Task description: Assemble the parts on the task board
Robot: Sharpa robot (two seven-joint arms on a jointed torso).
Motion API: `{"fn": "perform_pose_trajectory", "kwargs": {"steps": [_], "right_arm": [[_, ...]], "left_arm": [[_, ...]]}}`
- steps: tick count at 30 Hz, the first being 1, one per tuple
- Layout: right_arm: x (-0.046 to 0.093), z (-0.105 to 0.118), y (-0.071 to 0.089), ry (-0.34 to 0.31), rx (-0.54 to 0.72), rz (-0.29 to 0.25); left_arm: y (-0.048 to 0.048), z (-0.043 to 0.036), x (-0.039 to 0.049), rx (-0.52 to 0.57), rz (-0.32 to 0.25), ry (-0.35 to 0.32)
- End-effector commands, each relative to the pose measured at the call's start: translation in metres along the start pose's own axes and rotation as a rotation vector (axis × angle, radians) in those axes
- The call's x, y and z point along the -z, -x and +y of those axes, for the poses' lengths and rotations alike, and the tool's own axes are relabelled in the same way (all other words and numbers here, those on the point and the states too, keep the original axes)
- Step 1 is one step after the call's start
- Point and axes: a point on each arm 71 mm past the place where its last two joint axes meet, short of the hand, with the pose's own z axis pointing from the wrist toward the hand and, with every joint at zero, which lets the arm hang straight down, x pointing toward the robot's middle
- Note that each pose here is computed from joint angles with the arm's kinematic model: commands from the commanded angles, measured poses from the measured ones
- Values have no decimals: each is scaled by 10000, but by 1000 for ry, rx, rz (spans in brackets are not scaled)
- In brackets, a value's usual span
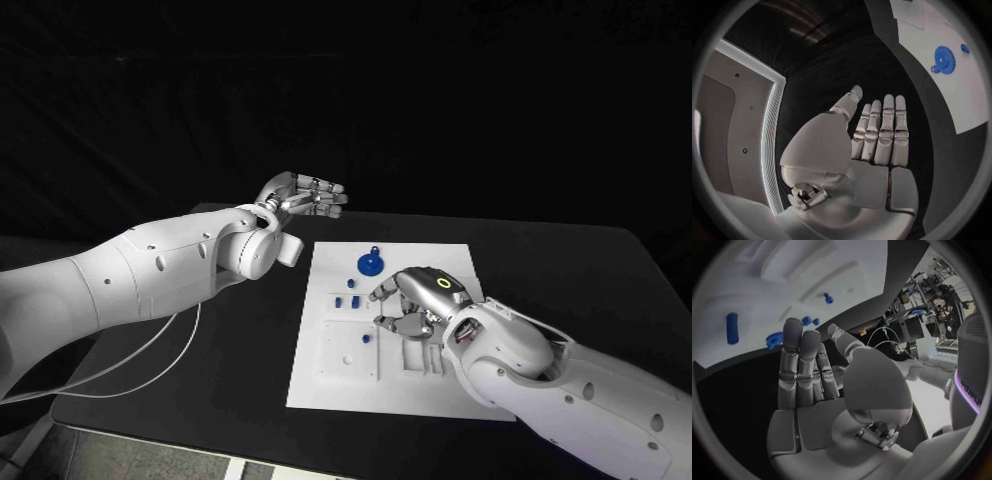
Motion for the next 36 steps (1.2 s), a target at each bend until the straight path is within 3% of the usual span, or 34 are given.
{"fn": "perform_pose_trajectory", "kwargs": {"steps": [1, 7, 12, 29, 36], "right_arm": [[-2, -82, 152, -39, -43, -10], [-4, -336, 413, -103, -15, -2], [12, -543, 491, -159, 29, 33], [-26, -718, 318, -217, 97, 214], [-10, -758, 254, -236, 135, 263]], "left_arm": [[-8, -18, -7, 8, 12, -7], [-15, -20, -4, 9, 16, -7], [-21, -21, -1, 10, 19, -7], [-26, -15, -6, 10, 25, -3], [-22, -13, -6, 10, 25, -2]]}}
